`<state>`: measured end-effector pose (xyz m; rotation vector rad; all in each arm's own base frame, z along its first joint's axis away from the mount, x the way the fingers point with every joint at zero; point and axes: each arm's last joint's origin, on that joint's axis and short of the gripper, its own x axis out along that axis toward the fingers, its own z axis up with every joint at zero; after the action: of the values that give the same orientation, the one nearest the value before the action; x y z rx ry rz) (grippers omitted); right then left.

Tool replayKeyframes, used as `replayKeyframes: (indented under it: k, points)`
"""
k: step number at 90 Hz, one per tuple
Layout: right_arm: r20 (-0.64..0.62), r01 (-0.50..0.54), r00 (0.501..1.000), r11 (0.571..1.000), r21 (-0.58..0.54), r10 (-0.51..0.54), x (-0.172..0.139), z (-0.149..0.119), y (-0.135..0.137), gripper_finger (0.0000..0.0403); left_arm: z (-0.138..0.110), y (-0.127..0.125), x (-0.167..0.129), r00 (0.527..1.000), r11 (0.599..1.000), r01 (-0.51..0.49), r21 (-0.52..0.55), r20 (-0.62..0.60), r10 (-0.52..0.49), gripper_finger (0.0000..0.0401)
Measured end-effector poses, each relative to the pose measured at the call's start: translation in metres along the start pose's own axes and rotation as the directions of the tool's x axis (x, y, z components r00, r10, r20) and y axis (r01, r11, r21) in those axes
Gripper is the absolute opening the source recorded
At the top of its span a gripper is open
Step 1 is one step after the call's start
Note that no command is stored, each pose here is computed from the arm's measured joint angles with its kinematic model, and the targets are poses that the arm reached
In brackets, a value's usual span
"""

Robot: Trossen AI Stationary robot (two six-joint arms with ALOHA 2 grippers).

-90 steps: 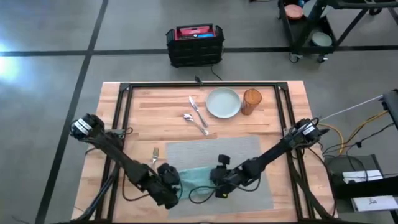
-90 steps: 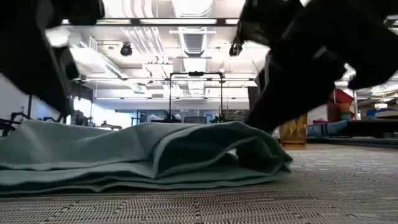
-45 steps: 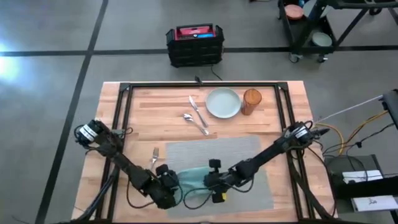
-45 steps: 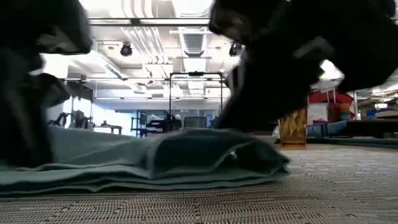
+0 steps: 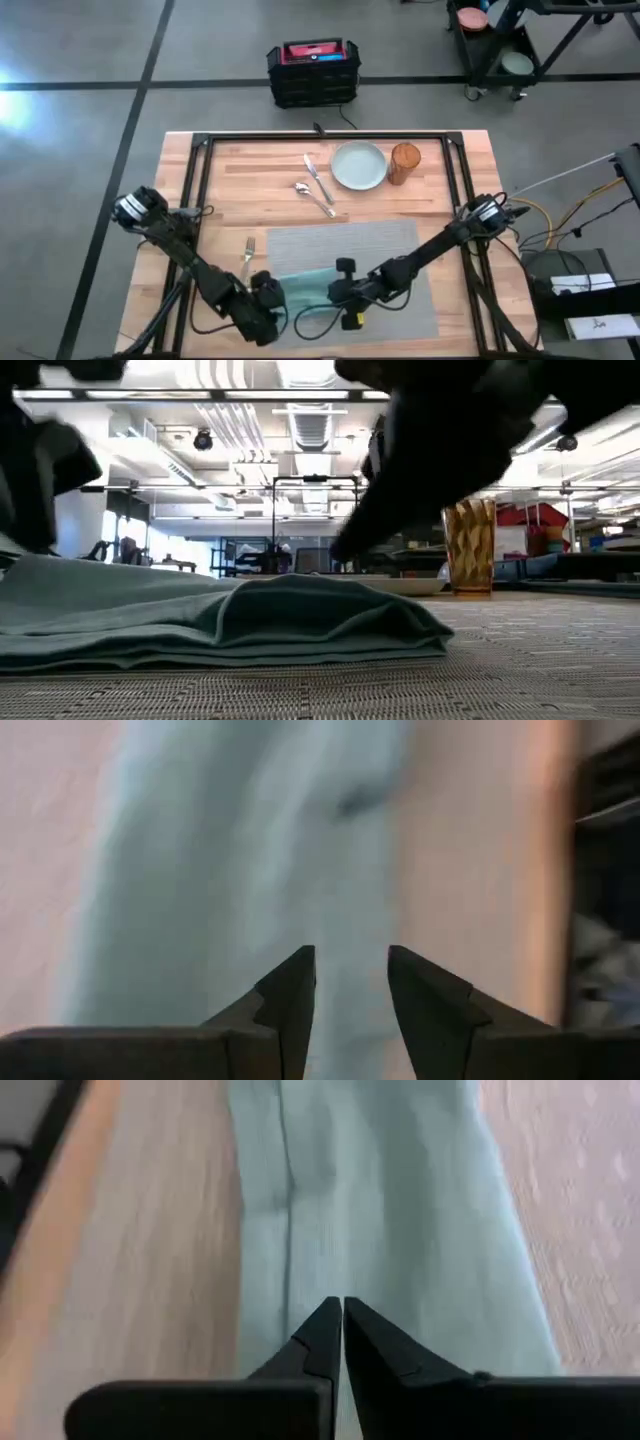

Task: Set table place
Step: Fold the blue napkin on the gray placemat

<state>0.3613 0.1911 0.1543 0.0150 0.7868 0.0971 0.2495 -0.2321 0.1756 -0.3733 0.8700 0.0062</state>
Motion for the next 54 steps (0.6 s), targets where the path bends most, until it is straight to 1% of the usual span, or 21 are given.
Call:
replayKeyframes:
  k: [3, 8, 21, 29, 46, 54]
  points:
    - [-0.003, 0.002, 1.0, 1.0, 0.0, -0.002, 0.0, 0.0, -0.001, 0.0003, -0.001, -0.002, 0.003, 1.0, 0.999, 0.016, 0.031, 0.005, -0.016, 0.0114]
    - [-0.003, 0.002, 1.0, 1.0, 0.0, -0.002, 0.001, 0.0, -0.001, 0.0003, -0.004, -0.001, 0.009, 1.0, 0.996, 0.025, 0.088, -0.021, -0.023, 0.0114]
    - [-0.01, 0.005, 1.0, 1.0, -0.002, -0.005, 0.003, -0.003, -0.001, 0.0004, -0.016, 0.008, 0.019, 0.993, 0.988, -0.055, 0.145, -0.094, 0.069, 0.0114]
    - [-0.019, 0.008, 1.0, 1.0, -0.004, -0.008, 0.007, -0.006, -0.001, 0.0003, -0.02, 0.013, 0.021, 0.986, 0.984, -0.098, 0.147, -0.119, 0.116, 0.0114]
    - [-0.046, 0.017, 0.999, 1.0, -0.012, -0.017, 0.014, -0.012, -0.001, 0.0004, -0.019, 0.012, 0.021, 0.987, 0.986, -0.099, 0.135, -0.115, 0.115, 0.0114]
    - [-0.037, 0.015, 0.999, 1.0, -0.011, -0.015, 0.014, -0.011, -0.001, 0.0003, -0.02, 0.014, 0.021, 0.985, 0.984, -0.11, 0.14, -0.118, 0.127, 0.0109]
